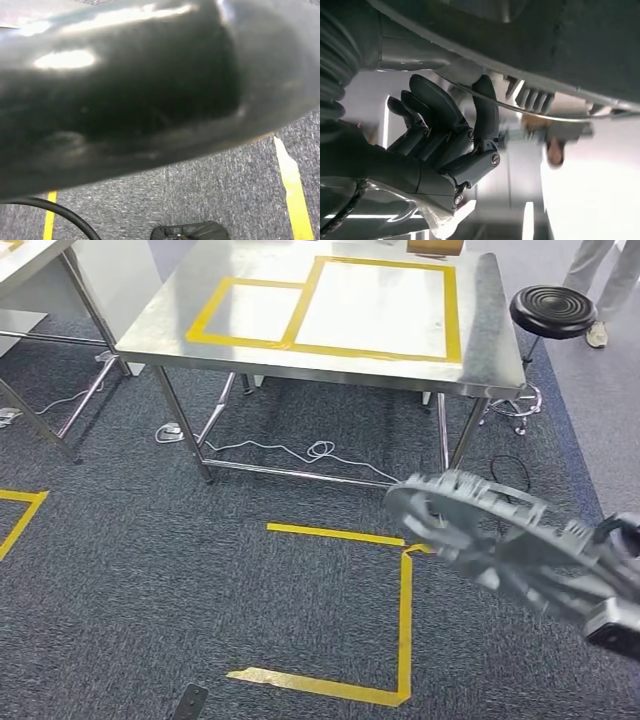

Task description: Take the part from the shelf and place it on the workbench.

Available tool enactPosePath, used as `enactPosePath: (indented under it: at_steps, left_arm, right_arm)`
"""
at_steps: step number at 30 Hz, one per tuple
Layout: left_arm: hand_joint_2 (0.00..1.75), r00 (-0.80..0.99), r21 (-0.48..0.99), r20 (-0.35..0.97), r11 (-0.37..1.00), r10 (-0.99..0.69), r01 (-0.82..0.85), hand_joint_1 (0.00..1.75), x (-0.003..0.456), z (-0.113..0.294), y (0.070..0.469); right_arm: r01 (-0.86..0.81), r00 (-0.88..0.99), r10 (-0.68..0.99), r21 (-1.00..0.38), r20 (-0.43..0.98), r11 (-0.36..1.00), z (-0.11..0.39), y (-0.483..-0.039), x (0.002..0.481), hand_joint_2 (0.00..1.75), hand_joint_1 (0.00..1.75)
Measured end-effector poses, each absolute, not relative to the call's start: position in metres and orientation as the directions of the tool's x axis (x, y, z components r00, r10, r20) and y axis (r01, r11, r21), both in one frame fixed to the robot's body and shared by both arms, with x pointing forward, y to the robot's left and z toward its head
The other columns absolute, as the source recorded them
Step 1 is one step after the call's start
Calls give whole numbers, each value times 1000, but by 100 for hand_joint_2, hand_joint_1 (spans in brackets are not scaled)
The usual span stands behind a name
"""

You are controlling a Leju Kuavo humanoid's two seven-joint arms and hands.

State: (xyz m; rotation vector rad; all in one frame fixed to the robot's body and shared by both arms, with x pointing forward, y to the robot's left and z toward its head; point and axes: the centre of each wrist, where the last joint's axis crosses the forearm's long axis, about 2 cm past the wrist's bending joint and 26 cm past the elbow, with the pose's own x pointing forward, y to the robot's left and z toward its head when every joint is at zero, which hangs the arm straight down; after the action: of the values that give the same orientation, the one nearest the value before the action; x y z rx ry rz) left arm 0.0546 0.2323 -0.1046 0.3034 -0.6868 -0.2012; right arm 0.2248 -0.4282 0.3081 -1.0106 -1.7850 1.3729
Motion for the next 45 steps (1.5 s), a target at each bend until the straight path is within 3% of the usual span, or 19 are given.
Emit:
enactPosePath:
  at_steps: [3,8,34,45]
  left_arm:
    - [0,753,339,593,937,-285,87,0,56,-104,232]
    - [0,747,341,597,936,-292,93,0,60,-104,232]
    - [0,741,347,595,931,-312,114,0,63,-103,232]
    - [0,728,349,582,920,-362,179,0,68,-102,230]
  right_arm:
    - [301,-388,920,-951,-56,69,340,-449,235,175,175]
    - [376,-267,958,-927,-106,2,359,-470,241,175,175]
    - [358,-98,985,-929,-139,-95,352,-504,242,175,175]
    - [357,59,974,-906,-220,-227,374,-525,298,175,175]
